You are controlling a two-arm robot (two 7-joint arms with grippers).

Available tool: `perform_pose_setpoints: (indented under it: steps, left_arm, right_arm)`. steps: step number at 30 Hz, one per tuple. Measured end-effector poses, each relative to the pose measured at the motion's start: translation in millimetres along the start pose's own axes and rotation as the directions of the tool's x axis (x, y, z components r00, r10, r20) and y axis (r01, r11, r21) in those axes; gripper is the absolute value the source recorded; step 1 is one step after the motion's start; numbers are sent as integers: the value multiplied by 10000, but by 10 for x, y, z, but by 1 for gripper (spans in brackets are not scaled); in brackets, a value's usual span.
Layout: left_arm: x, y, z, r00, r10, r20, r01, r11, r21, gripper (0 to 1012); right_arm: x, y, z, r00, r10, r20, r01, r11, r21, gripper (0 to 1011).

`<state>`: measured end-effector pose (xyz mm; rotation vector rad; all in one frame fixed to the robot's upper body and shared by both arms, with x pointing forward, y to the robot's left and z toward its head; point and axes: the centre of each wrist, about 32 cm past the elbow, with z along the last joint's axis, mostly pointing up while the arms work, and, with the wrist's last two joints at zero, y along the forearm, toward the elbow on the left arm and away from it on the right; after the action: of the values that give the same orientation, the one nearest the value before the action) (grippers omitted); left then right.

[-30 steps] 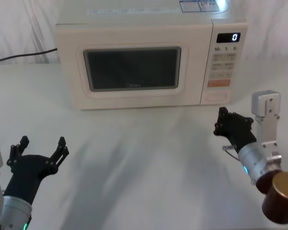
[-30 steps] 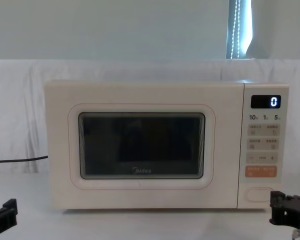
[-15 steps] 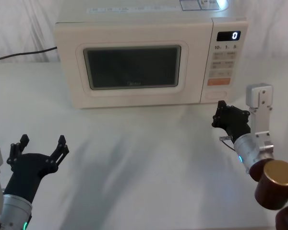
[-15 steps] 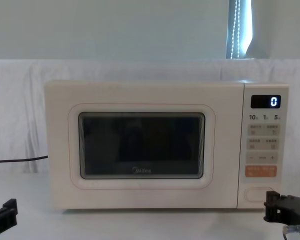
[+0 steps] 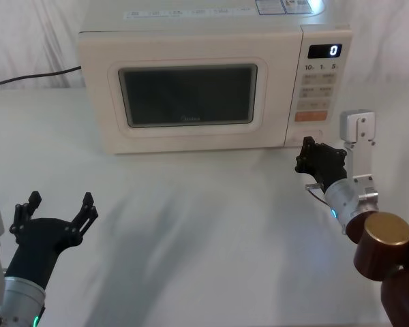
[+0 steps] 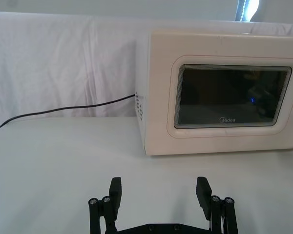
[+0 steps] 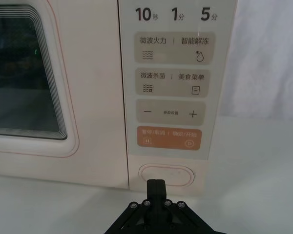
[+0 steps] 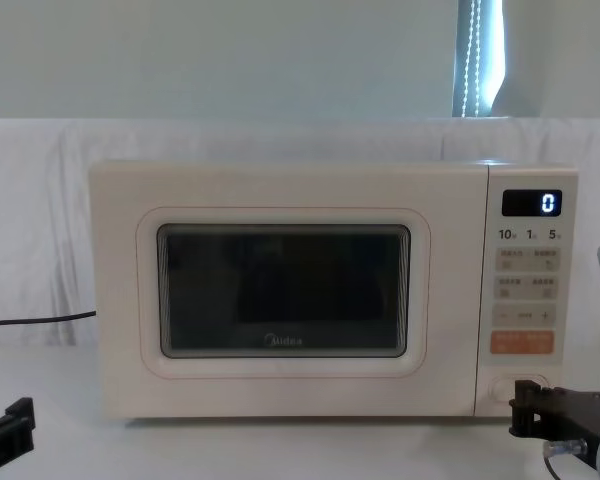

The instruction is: Press the button to open the microwave door with one hand; close the microwave door with the other hand.

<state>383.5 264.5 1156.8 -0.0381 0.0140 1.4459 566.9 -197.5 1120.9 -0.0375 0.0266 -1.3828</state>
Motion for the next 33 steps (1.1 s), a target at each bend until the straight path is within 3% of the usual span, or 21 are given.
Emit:
perform_pose_setpoints:
  steps: [33]
  left_arm:
    - [0,0,0,10000,0,0,0,10000,1,1001]
  right_arm:
    - [197,209,-77,9993,-147,-332,146,9999,-15,0]
